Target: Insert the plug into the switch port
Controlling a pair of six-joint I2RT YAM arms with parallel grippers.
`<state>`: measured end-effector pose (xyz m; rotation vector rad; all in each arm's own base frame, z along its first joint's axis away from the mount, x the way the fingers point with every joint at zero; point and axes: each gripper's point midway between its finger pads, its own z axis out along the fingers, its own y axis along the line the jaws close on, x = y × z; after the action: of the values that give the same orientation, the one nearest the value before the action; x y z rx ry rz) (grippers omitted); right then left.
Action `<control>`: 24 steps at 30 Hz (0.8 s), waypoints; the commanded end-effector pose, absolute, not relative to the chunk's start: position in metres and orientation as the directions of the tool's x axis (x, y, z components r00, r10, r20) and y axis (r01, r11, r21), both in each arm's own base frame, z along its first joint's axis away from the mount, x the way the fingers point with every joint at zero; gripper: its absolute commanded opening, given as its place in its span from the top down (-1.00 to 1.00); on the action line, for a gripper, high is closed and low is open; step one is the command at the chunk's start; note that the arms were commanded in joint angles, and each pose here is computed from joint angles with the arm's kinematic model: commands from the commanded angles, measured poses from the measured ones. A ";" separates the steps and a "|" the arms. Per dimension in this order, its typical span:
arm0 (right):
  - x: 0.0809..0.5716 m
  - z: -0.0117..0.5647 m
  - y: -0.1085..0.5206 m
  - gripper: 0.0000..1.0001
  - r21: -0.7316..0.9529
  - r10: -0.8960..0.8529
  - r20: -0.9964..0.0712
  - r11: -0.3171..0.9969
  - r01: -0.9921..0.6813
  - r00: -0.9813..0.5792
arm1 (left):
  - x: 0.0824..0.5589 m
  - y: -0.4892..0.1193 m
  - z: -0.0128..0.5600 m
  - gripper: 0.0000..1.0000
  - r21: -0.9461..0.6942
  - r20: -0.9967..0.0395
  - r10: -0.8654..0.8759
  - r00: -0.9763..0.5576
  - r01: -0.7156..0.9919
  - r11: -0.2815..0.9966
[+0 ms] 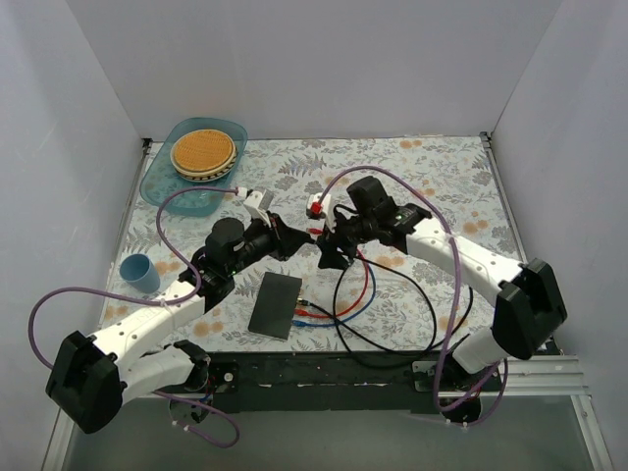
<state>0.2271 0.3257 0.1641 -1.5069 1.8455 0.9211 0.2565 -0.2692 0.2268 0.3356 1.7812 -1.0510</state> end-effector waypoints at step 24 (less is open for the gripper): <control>0.247 0.257 0.333 -0.44 -0.176 -0.227 -0.971 0.445 -0.878 0.079 | 0.264 -0.245 0.248 1.00 -0.839 -0.492 -0.600 -0.630 0.160 0.520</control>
<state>0.2404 0.3181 0.2274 -1.0778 1.5423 0.6266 0.2638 -0.2408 0.2213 -0.3594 1.9944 -1.1155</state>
